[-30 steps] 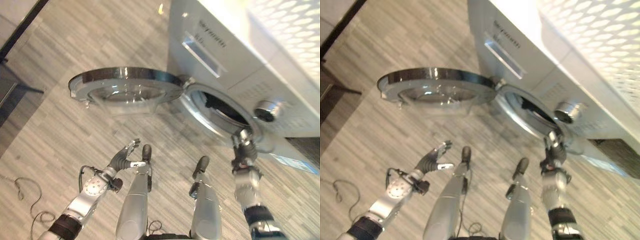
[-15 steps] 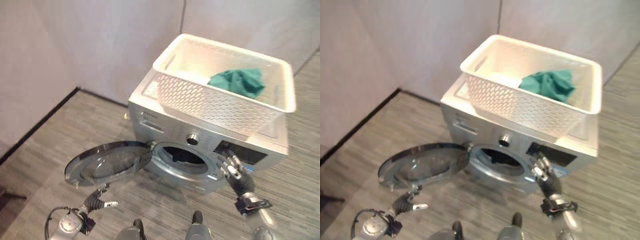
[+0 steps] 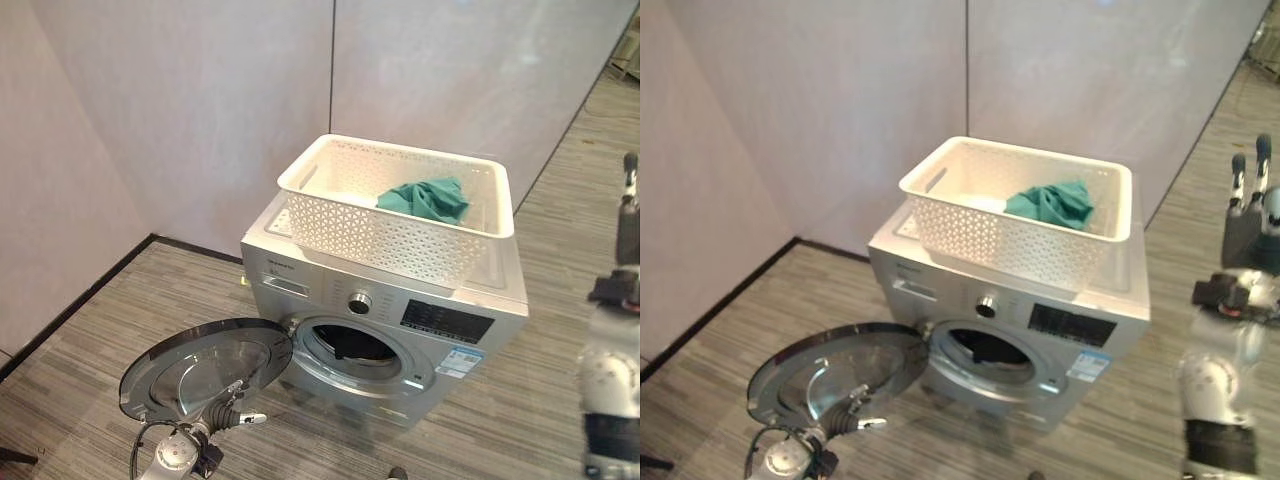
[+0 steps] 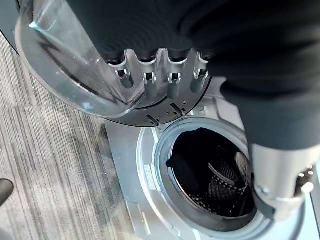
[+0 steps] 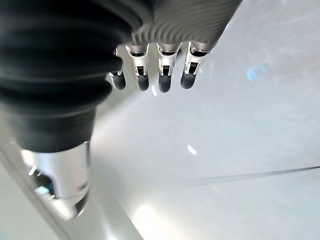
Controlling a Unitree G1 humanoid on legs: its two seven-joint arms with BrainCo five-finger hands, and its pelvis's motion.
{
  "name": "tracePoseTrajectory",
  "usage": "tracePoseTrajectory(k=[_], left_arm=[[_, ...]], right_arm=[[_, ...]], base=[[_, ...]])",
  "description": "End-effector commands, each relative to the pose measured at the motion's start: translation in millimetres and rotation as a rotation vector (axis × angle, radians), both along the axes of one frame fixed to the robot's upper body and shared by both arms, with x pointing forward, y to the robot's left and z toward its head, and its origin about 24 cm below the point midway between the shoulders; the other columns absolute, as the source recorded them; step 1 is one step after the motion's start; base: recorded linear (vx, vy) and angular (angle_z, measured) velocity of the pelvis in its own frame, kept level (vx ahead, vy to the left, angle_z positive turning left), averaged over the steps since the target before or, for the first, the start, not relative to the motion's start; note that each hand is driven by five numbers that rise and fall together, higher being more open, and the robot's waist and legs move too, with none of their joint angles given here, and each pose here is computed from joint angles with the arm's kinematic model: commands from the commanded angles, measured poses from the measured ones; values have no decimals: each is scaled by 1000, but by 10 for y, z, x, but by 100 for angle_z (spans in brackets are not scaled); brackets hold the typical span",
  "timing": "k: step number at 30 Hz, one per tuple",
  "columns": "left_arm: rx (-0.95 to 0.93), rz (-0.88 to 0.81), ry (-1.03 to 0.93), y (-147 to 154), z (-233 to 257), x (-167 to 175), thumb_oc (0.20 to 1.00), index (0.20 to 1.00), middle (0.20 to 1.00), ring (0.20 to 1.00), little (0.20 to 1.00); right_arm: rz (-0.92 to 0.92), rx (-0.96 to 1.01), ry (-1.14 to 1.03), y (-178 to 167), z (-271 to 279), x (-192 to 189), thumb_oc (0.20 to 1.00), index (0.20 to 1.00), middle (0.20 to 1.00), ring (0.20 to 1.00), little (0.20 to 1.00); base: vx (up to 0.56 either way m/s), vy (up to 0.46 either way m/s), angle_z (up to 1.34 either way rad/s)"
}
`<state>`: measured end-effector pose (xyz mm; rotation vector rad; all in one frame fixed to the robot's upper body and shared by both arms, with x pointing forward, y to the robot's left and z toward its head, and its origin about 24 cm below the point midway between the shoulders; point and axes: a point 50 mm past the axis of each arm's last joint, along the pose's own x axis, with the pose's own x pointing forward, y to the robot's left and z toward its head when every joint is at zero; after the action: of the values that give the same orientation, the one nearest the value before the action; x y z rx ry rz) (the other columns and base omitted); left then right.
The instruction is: Grab the laundry basket,head to the washer,open it,put in the laundry and shut it.
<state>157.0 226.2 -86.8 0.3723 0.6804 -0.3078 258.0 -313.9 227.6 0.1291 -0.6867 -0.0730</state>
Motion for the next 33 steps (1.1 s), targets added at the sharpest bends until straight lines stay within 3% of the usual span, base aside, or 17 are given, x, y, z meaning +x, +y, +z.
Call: tracePoseTrajectory(k=[1, 2, 4, 9, 19, 33], left_arm=[[4, 5, -99, 98, 186, 173, 1000, 1000, 1000, 1000, 1000], [3, 7, -100, 98, 186, 172, 1000, 1000, 1000, 1000, 1000], [-9, -17, -96, 74, 192, 190, 1000, 1000, 1000, 1000, 1000], [-3, -46, -76, 67, 189, 188, 1000, 1000, 1000, 1000, 1000], [1, -26, -27, 126, 132, 82, 1000, 1000, 1000, 1000, 1000], [-10, 44, -29, 181, 118, 77, 1000, 1000, 1000, 1000, 1000]], right_arm=[[-140, -405, 7, 8, 645, 179, 1000, 1000, 1000, 1000, 1000], [-138, -406, 6, 16, 651, 187, 1000, 1000, 1000, 1000, 1000], [-279, -815, 174, 66, 865, 419, 1000, 1000, 1000, 1000, 1000], [-415, -1262, 400, 209, 946, 802, 1000, 1000, 1000, 1000, 1000], [-497, -1418, 624, 120, 782, 1088, 1000, 1000, 1000, 1000, 1000], [-529, -1430, 822, -127, 551, 1130, 1000, 1000, 1000, 1000, 1000]], base=[[-11, -21, 10], [11, -55, 12], [21, -56, 2], [26, -39, -1], [12, -36, 14], [7, -42, 6]])
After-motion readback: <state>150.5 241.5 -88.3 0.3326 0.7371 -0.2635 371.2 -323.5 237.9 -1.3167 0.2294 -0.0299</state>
